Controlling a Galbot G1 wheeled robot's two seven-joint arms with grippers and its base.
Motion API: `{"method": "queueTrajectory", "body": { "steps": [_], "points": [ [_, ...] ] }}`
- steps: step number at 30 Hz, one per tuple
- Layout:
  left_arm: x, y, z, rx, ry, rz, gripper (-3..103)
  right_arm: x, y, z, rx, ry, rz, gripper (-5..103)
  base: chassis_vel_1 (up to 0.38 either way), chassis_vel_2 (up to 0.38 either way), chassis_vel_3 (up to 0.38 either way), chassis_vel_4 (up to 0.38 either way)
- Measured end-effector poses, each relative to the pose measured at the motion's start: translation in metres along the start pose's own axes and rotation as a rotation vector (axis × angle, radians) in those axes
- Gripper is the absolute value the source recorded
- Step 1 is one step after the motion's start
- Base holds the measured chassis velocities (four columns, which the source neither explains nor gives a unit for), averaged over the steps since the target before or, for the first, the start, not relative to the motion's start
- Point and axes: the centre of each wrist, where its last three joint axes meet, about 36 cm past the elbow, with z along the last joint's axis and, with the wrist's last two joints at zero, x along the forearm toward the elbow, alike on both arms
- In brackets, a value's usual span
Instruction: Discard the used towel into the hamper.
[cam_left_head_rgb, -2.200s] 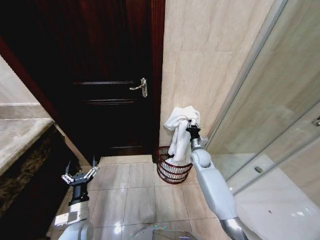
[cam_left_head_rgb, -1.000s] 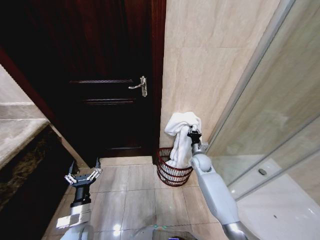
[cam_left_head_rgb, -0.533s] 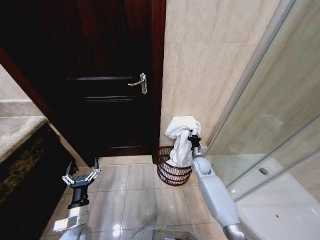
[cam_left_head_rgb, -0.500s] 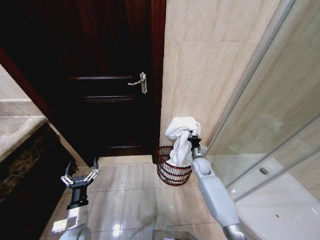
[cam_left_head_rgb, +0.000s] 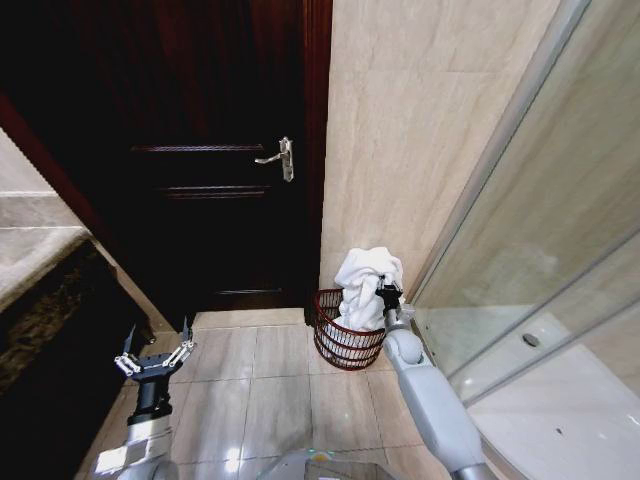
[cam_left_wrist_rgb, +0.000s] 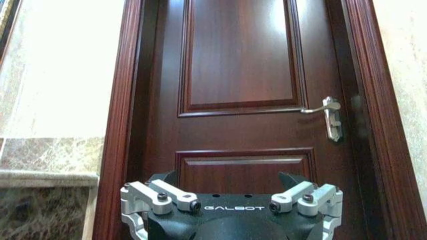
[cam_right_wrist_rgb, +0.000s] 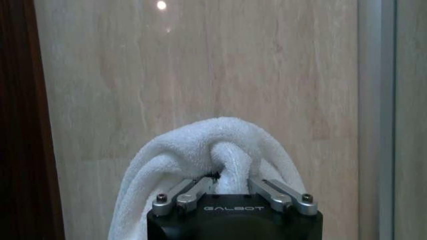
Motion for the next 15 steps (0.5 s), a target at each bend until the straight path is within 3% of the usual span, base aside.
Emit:
{"method": "queueTrajectory", "body": {
  "steps": [15],
  "points": [
    [-0.005, -0.003, -0.007, 0.003, -0.006, 0.013, 100, 0.020, 0.001, -0.010, -0.001, 0.113, -0.015, 12, 0.000, 0.000, 0.000, 0.000]
  ]
}}
